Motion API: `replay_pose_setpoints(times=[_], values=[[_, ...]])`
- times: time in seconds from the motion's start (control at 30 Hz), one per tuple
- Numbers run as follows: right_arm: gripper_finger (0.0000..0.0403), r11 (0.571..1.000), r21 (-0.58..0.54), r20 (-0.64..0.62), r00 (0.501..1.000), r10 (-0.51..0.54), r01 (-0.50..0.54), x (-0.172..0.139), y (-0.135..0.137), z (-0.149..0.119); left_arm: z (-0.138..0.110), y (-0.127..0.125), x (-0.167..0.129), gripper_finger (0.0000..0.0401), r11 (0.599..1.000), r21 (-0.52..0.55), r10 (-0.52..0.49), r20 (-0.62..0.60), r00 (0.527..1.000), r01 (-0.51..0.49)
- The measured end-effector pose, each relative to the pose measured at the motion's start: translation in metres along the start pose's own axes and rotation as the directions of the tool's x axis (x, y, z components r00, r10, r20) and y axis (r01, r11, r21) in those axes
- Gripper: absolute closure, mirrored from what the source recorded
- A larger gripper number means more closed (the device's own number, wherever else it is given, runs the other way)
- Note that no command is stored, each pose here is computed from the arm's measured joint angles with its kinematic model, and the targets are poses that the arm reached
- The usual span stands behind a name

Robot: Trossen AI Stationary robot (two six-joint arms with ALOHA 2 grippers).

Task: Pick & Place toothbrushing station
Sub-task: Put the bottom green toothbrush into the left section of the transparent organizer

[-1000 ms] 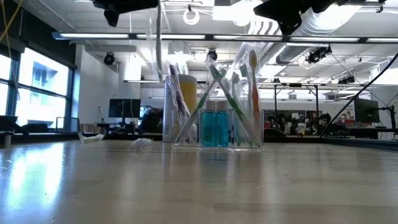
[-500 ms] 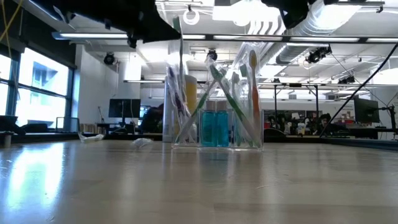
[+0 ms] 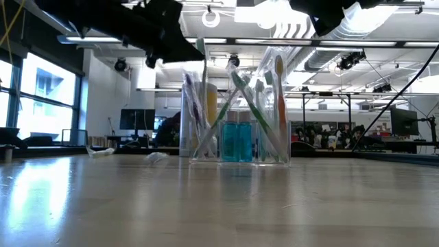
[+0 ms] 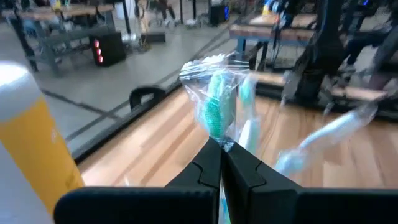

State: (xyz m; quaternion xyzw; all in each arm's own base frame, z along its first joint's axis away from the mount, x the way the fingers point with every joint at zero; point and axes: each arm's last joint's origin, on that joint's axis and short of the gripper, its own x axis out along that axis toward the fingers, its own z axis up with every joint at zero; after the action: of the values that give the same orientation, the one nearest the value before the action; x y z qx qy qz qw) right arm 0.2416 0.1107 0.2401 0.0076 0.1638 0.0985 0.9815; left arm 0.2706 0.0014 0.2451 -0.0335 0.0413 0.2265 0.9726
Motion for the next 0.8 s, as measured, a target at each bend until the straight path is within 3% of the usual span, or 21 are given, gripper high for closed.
replay_pose_setpoints(times=[0.37,0.8], values=[[0.0227,1.0,0.002,0.007,1.0,-0.002,0.002,0.0,0.0,0.001,-0.032,-0.008,0.019,0.0401,1.0,0.029,-0.003,-0.084,0.996,0.006],[0.0227,1.0,0.004,0.005,1.0,0.004,-0.004,0.0,0.001,0.0,-0.041,-0.009,0.024,0.0401,1.0,-0.003,0.006,-0.109,0.994,-0.006]])
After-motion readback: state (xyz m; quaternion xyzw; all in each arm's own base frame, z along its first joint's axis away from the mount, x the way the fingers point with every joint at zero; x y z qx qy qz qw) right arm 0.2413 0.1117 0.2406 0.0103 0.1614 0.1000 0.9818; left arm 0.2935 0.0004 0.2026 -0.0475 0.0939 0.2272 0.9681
